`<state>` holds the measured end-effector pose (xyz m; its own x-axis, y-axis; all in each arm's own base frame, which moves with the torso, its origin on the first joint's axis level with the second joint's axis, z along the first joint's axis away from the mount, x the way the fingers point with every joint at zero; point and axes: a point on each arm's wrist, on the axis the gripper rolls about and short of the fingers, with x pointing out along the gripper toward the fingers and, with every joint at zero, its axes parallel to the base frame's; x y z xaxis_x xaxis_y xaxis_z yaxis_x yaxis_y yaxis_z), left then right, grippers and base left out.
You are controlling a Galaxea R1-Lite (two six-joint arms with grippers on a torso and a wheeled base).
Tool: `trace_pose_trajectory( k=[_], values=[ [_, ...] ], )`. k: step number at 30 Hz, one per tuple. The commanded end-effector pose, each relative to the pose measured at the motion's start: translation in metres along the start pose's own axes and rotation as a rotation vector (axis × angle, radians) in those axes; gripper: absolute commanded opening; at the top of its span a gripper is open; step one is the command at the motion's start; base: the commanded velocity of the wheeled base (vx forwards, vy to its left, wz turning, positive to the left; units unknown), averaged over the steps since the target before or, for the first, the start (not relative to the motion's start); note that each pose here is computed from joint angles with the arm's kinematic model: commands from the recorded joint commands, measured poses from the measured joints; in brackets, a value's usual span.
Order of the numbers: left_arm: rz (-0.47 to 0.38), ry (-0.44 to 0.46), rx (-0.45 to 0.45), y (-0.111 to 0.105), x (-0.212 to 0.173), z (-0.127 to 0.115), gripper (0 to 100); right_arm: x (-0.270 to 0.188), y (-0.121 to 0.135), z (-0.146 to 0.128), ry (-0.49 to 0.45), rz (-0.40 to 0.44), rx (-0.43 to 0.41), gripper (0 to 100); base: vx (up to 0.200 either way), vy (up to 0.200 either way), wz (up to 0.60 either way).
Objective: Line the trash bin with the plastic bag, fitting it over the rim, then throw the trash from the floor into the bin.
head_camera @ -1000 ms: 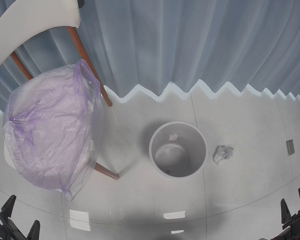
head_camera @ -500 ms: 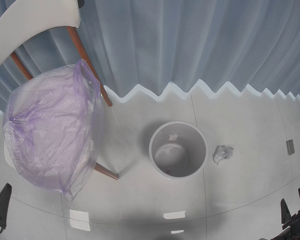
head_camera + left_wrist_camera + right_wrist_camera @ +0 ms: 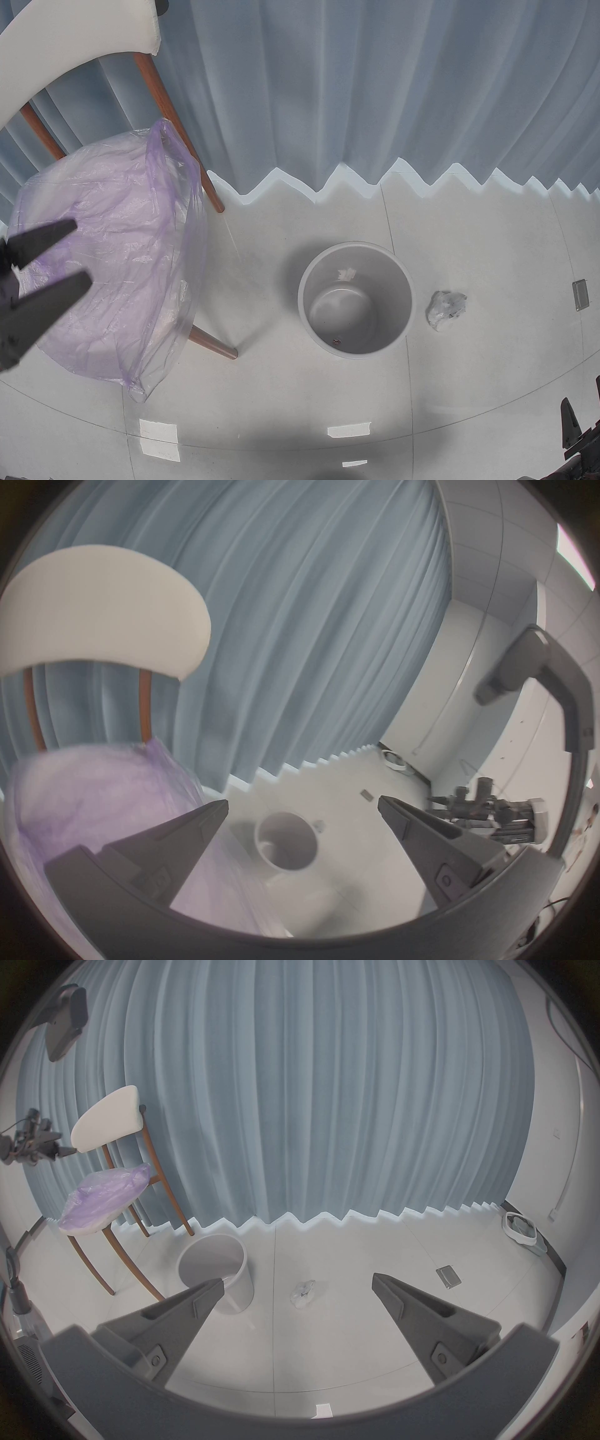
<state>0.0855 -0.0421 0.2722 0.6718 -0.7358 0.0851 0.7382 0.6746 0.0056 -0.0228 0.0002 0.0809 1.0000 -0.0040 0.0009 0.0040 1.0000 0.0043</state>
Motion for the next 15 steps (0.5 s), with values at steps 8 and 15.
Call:
trace_pose_trajectory(
  k=[8, 15],
  values=[
    [0.433, 0.151, 0.163, -0.027, 0.166, 0.014, 100, 0.0, 0.0, -0.005, -0.001, 0.001, 0.002, 100, 0.0, 0.0, 0.0],
    [0.628, 0.244, 0.312, -0.02, 0.195, 0.003, 100, 0.0, 0.0, -0.005, -0.001, -0.001, 0.003, 100, 0.0, 0.0, 0.0]
  ],
)
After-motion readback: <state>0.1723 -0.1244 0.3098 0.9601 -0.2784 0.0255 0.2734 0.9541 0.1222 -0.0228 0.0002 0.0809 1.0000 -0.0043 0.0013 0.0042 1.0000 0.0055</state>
